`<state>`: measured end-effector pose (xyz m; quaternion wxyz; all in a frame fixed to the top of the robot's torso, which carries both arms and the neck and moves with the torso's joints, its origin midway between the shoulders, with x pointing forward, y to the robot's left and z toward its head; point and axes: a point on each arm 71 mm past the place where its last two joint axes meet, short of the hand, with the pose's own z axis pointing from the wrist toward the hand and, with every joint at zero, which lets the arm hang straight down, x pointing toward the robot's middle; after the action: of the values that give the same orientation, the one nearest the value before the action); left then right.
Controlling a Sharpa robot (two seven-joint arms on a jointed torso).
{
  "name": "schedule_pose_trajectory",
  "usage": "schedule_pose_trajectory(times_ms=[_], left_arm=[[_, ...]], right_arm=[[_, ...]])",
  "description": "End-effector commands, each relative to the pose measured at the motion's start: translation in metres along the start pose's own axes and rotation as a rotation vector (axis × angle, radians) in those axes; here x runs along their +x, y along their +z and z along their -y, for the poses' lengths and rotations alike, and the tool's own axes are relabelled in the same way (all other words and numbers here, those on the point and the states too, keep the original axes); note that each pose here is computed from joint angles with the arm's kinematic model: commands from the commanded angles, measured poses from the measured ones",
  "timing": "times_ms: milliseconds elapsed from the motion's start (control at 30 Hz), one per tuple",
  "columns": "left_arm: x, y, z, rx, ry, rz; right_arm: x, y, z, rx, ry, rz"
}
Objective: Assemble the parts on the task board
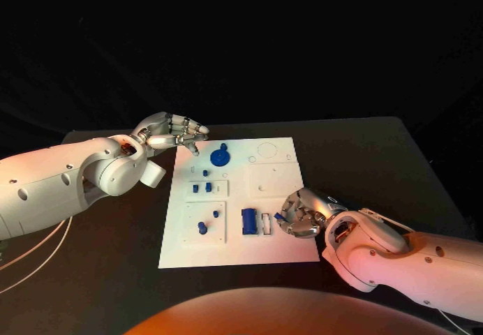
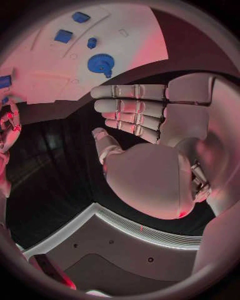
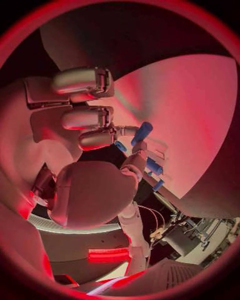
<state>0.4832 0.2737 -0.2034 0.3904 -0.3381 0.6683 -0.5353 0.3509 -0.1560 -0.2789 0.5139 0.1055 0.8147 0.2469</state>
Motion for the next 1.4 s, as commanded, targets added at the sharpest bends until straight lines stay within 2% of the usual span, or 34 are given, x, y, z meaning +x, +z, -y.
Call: schedule_pose_trajectory(times_ms=[33,400,700,933,1400], left_arm=[[0.0025,0.0008,0.0013,0.008,-0.004,-0.016],[0.0027,0.0007,0.0014,0.008,-0.005,-0.017],[0.0025,0.0005,0.0013,0.007,-0.005,-0.018],[0.0023,0.0003,0.0012,0.006,-0.005,-0.018],[0.0021,-0.0002,0.0010,0.003,-0.005,-0.020]], right_arm=[[0.004,0.002,0.004,0.083,0.144,-0.040],[0.011,0.007,-0.002,0.103,0.191,-0.081],[0.010,0.007,-0.008,0.074,0.211,-0.038],[0.011,0.008,-0.011,0.067,0.211,-0.034],[0.019,0.009,-0.011,0.095,0.168,-0.141]])
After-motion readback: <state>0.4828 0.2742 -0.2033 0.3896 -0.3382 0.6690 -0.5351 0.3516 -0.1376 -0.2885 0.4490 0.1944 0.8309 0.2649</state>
